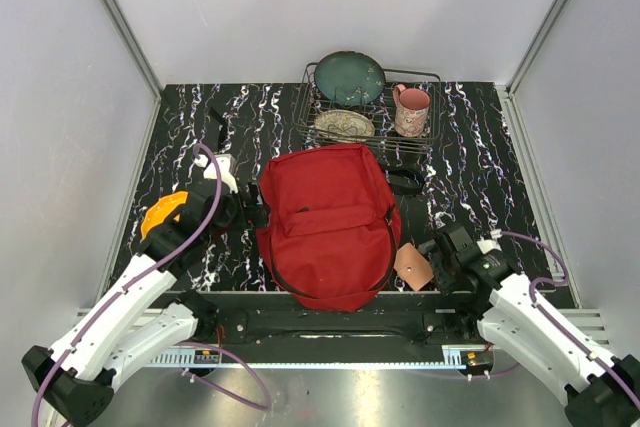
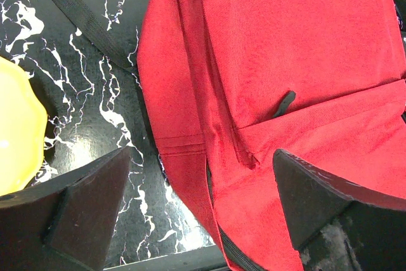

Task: Pack the student bag
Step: Pick up the personal item from the center of the board.

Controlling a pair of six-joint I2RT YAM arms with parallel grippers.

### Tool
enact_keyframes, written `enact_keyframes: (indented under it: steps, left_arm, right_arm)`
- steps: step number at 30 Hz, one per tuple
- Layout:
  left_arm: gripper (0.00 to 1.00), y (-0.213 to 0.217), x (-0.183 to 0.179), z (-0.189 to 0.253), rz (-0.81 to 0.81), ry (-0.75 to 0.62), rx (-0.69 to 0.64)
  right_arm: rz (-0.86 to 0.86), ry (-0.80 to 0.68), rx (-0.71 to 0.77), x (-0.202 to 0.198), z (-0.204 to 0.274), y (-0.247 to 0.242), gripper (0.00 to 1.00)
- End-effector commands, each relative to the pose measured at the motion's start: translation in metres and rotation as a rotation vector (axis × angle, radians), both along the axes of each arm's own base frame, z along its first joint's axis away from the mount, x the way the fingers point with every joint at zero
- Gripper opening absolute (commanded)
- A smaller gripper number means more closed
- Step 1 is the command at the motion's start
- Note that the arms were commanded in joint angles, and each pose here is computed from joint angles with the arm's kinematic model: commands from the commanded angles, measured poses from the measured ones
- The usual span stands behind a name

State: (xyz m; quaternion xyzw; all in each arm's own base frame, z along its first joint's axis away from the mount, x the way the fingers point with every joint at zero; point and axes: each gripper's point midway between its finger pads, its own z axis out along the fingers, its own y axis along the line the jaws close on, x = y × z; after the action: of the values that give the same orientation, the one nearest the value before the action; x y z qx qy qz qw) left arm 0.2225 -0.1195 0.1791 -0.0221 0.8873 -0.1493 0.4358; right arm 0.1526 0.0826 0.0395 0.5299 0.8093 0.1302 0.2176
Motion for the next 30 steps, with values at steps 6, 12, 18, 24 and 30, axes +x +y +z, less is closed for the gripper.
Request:
enact_keyframes:
  steps: [6, 12, 18, 24, 30]
  left_arm:
    - [0.99, -0.002, 0.006, 0.005, 0.003, -0.02, -0.009]
    - [0.99, -0.001, 0.006, 0.004, 0.006, -0.017, -0.006]
    - [0.99, -0.002, 0.007, 0.002, 0.005, -0.012, -0.005]
    - [0.99, -0.005, 0.008, 0.001, 0.0, -0.004, -0.007]
    - [0.99, -0.004, 0.007, 0.002, 0.002, -0.011, -0.008]
  right_arm:
    - [0.013, 0.01, -0.022, 0.011, 0.0, 0.005, 0.74]
    - [0.05, -0.107, 0.002, 0.027, 0.014, 0.012, 0.4]
    - [0.09, -0.246, 0.013, 0.042, 0.035, 0.015, 0.27]
    - [0.164, -0.247, 0.003, 0.051, 0.038, 0.027, 0.03]
    - [0.167, -0.283, -0.091, 0.058, 0.061, 0.015, 0.0]
